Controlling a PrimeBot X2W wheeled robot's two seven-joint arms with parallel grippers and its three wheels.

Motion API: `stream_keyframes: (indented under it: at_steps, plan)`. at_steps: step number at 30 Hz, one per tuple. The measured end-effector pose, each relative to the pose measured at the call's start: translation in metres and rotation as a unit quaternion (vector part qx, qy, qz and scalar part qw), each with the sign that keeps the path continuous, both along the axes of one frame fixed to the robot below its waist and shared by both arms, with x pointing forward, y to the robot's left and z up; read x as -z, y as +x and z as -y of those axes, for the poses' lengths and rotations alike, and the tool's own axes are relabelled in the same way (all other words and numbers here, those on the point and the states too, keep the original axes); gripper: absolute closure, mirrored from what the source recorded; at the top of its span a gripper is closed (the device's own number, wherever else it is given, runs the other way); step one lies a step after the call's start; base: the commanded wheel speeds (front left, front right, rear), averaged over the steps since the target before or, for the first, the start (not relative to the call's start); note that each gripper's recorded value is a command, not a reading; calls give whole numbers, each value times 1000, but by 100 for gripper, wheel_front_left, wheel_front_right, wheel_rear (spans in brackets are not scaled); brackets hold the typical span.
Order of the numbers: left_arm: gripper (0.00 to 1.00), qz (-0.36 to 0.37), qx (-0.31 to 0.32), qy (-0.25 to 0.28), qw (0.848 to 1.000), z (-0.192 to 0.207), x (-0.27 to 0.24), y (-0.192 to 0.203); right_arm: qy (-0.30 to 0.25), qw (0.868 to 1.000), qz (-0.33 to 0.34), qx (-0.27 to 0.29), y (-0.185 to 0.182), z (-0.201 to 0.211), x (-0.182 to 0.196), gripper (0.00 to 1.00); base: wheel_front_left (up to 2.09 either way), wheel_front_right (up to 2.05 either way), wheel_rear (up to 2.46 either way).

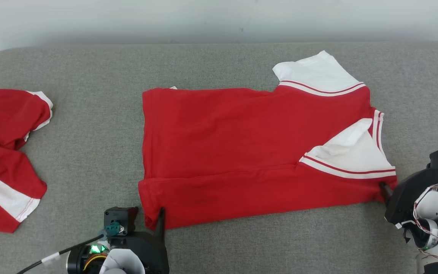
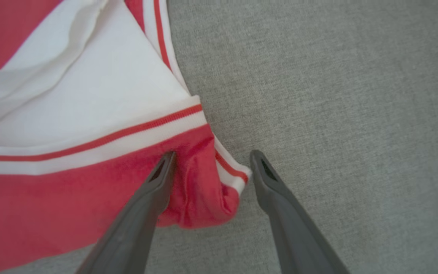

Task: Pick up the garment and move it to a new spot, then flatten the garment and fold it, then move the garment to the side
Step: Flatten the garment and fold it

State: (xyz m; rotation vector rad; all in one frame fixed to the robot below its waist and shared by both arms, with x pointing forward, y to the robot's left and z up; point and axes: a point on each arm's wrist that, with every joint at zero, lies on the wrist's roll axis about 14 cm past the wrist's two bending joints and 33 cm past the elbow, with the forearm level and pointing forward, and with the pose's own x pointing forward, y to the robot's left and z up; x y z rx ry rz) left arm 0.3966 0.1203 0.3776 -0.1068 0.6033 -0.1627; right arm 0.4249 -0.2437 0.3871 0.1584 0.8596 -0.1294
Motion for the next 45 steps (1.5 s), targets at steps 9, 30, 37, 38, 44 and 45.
stream_keyframes:
  at_steps: [9, 30, 37, 38, 44, 45]
  plan:
    - [100, -27, 10, -16, 999, 7, 4, -5, 13, 1000, -4, 6, -4, -3, 0, 100, 0, 0, 0]
    - [100, -7, -2, -13, 1000, -11, -25, -46, 77, 995, 48, 41, -78, 5, -28, 100, 0, 0, 0]
    - [81, -39, -3, -15, 999, -8, -13, -69, 82, 995, 26, 50, -100, 8, -14, 96, 0, 0, 0]
    - [69, -42, -5, -19, 999, -7, -12, -71, 81, 995, 25, 51, -102, 8, -12, 64, 0, 0, 0]
    - [0, -44, -22, -27, 998, -10, -11, -74, 79, 995, 39, 56, -100, 11, -13, 0, 0, 0, 0]
    - [0, -41, -24, -26, 999, -12, -12, -72, 78, 994, 47, 55, -96, 10, -17, 0, 0, 0, 0]
